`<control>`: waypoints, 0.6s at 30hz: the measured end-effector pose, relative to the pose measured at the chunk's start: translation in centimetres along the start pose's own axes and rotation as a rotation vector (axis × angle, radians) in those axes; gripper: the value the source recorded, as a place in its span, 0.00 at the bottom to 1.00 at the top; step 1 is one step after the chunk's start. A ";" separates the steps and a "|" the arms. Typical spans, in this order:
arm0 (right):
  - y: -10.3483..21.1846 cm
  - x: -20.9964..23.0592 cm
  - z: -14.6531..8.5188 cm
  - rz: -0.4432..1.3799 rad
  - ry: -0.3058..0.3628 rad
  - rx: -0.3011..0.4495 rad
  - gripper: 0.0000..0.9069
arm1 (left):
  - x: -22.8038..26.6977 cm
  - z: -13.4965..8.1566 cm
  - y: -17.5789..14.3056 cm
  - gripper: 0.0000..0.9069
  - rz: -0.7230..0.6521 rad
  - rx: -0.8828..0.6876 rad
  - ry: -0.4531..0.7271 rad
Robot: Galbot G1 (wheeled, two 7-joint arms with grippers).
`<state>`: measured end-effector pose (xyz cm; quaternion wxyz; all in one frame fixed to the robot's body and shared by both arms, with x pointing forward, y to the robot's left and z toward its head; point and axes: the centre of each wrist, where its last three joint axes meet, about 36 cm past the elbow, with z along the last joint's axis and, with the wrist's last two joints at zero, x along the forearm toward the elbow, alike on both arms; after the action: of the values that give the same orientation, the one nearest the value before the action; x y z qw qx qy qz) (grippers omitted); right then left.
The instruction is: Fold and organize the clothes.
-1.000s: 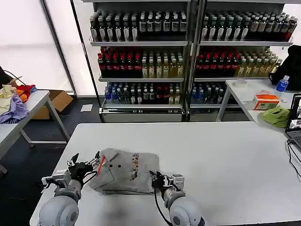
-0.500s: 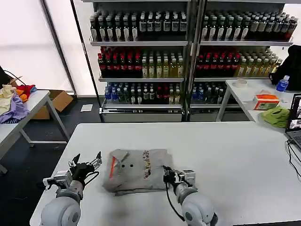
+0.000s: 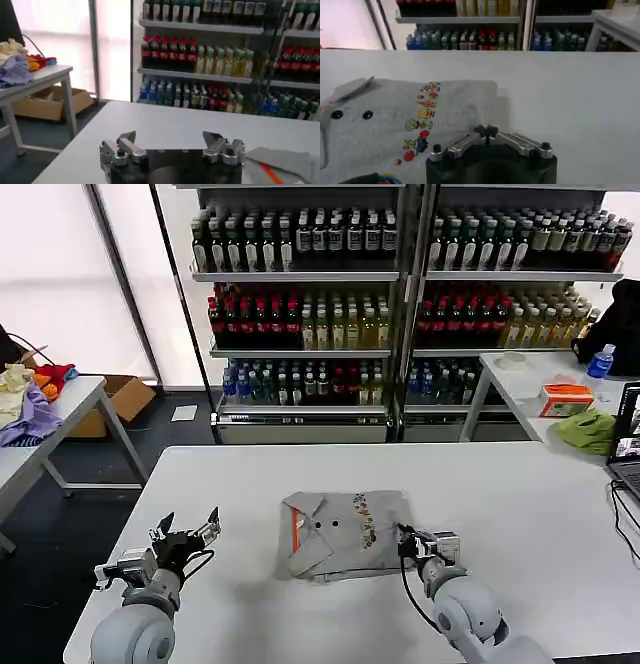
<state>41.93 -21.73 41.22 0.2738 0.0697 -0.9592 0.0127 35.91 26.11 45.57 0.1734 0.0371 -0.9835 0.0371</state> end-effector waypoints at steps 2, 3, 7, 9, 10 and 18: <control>-0.4 0.1 0.0 0.013 -0.004 0.007 1.00 | 0.0 0.0 0.0 1.00 0.000 0.000 0.001; -0.5 0.1 0.0 0.021 -0.006 0.011 1.00 | 0.0 0.1 0.0 1.00 0.000 0.000 0.003; -0.5 1.4 -0.3 0.041 -0.043 0.039 1.00 | 0.1 0.6 -0.1 1.00 0.001 0.002 0.016; 0.1 2.6 -0.4 0.035 -0.068 0.054 1.00 | 0.0 0.8 -0.1 1.00 0.002 0.005 0.021; 0.5 3.3 -0.5 0.029 -0.079 0.062 1.00 | 0.0 0.9 -0.2 1.00 0.003 0.006 0.023; 2.4 7.4 0.1 -0.009 -0.096 0.067 1.00 | 0.0 0.8 -0.6 1.00 0.014 0.007 0.026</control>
<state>35.34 -20.31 45.11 0.2252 0.0839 -0.9699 0.0402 35.69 25.40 44.86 0.1856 0.0303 -0.9813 0.0424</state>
